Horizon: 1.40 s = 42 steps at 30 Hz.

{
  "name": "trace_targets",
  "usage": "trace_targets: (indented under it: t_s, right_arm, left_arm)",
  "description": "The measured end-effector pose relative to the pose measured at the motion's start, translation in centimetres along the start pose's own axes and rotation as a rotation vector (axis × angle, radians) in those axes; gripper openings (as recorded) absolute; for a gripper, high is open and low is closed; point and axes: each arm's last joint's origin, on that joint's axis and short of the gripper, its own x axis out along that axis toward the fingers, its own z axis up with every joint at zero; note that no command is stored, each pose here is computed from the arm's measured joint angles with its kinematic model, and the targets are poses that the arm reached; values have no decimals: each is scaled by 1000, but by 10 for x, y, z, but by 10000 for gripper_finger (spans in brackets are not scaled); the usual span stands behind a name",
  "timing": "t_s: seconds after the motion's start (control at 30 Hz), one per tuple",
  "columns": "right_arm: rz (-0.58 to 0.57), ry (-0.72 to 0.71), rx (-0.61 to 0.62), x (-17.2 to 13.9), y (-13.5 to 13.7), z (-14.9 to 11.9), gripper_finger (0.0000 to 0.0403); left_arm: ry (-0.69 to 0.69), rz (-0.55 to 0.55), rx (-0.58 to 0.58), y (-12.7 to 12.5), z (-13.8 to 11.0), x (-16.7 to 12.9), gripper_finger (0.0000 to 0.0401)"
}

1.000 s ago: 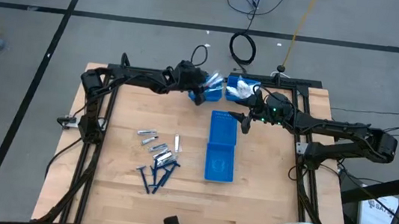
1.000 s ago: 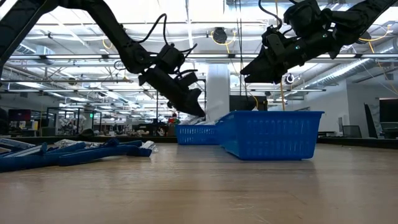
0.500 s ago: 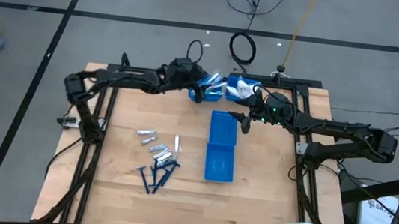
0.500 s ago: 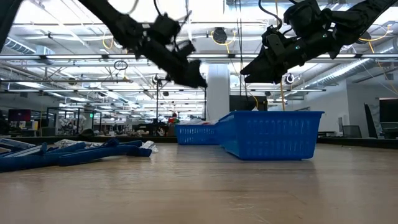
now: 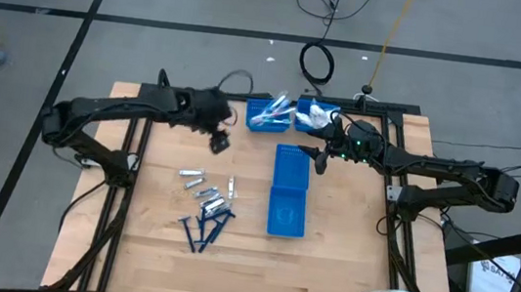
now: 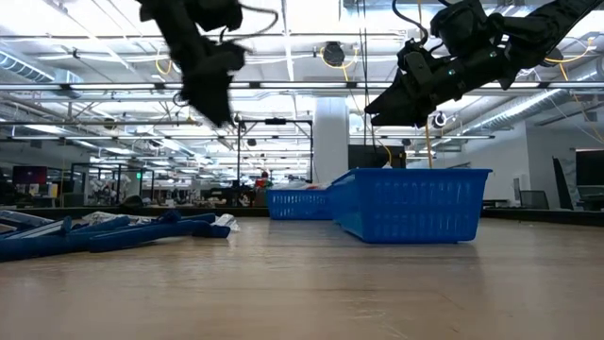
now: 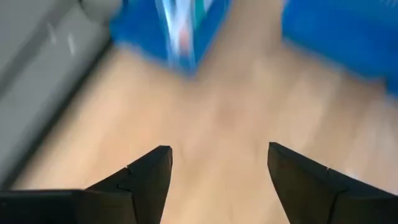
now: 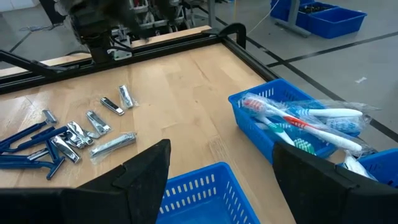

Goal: Pick & Place Travel size toiletries
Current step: Put the nail clipper into the center blue bin

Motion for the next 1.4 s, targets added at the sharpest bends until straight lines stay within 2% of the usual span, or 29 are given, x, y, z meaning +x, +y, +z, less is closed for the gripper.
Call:
trace_targets:
  t_s: [0.07, 0.23, 0.47, 0.67, 1.1, 1.23, 1.4]
  right_arm:
    - [0, 0, 0, 0, 0, 0, 267]
    - [5, 0, 1, 0, 1, 0, 267]
    - [27, -3, -7, 1, 6, 0, 267]
    - [30, -46, -12, 1, 7, 4, 267]
    - [37, -145, -36, 0, 7, 14, 267]
    - [38, -148, -52, 0, 8, 14, 267]
    - [38, -148, -53, 0, 8, 14, 267]
  left_arm:
    - [121, 3, -21, -7, -15, 2, 250]
    - [272, 6, -25, -27, -53, 24, 247]
    - [420, 60, -106, -36, -107, 51, 248]
    - [501, 111, -161, -34, -136, 60, 232]
    - [481, 41, -95, -31, -162, 77, 167]
    - [449, 15, -68, -33, -160, 79, 128]
    - [405, -5, -67, -34, -156, 82, 56]
